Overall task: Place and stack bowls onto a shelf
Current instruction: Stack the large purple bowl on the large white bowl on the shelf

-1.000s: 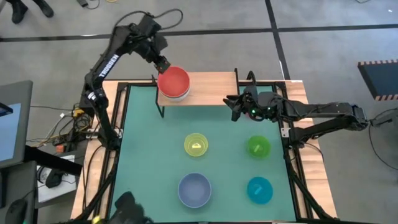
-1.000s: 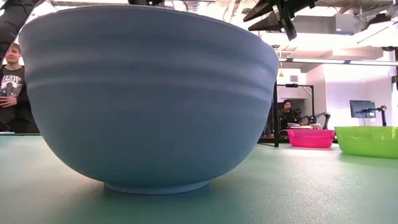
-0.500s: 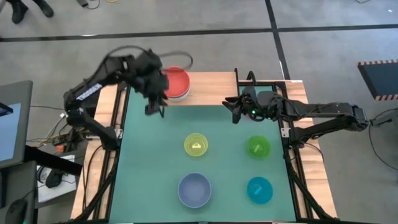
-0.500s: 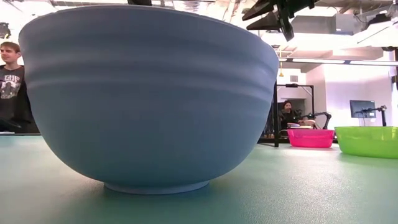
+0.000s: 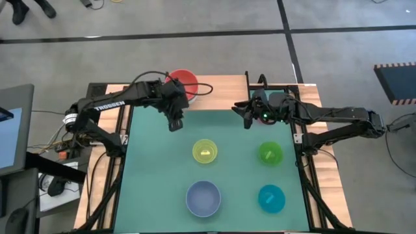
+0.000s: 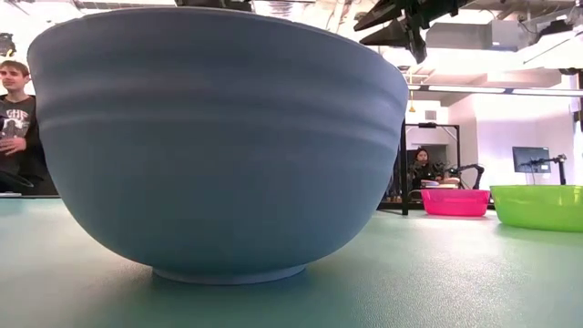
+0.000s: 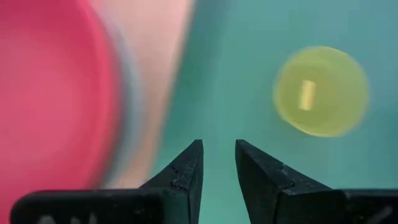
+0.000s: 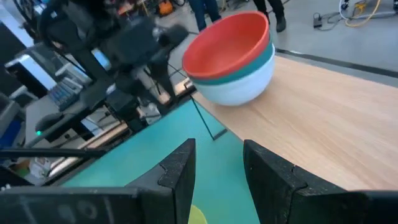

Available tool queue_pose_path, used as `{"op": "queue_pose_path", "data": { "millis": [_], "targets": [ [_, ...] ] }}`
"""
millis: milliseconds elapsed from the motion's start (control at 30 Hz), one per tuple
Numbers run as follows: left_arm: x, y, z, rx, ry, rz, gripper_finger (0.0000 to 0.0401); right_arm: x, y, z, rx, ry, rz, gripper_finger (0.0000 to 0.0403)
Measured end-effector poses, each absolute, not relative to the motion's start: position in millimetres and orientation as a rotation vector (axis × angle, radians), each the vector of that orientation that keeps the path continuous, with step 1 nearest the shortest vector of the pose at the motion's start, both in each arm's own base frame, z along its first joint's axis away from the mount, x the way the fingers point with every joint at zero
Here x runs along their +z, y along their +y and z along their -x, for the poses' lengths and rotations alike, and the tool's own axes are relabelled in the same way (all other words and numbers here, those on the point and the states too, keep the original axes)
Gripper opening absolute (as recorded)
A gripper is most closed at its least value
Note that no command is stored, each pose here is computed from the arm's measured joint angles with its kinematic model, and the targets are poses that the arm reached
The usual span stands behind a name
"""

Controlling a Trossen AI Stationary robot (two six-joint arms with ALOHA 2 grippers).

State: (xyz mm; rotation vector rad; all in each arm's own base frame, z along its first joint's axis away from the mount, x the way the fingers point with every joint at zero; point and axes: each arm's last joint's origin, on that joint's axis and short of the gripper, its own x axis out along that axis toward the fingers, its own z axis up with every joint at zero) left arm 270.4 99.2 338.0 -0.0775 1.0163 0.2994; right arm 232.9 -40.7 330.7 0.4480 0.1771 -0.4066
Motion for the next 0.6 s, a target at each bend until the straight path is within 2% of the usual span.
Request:
{"op": "queue_pose_path", "data": {
  "millis": [267, 600],
  "targets": [
    [341, 121, -267, 0.383, 0.964, 0.060, 0.0080, 324, -27, -234, -0.370, 0.247, -0.485, 0.0159],
    [348, 118, -268, 0.398, 0.940, 0.079, 0.0080, 307, 5, -245, -0.295, 0.362, -0.568, 0.0159]
  ]
}}
